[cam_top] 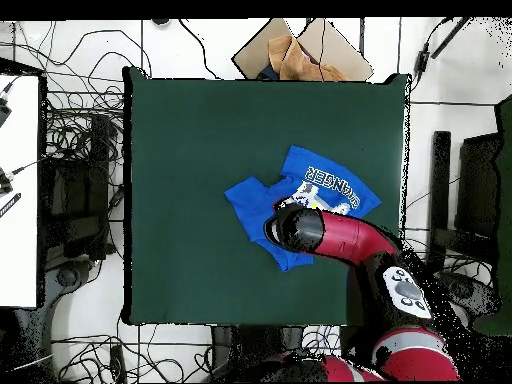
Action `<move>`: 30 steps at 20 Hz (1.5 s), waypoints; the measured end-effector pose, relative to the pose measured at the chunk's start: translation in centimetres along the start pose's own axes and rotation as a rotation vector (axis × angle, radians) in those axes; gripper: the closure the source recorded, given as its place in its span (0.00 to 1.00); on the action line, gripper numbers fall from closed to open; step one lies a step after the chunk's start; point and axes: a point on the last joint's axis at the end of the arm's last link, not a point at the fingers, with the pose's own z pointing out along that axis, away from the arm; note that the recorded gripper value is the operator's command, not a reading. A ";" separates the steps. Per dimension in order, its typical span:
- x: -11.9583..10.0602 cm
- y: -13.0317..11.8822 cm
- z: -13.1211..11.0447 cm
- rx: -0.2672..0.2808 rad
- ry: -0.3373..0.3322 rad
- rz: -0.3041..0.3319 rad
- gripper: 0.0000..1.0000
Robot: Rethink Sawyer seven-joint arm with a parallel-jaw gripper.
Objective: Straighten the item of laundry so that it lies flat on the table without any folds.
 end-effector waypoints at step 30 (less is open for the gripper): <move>6.2 9.0 6.2 0.024 -0.027 -0.128 1.00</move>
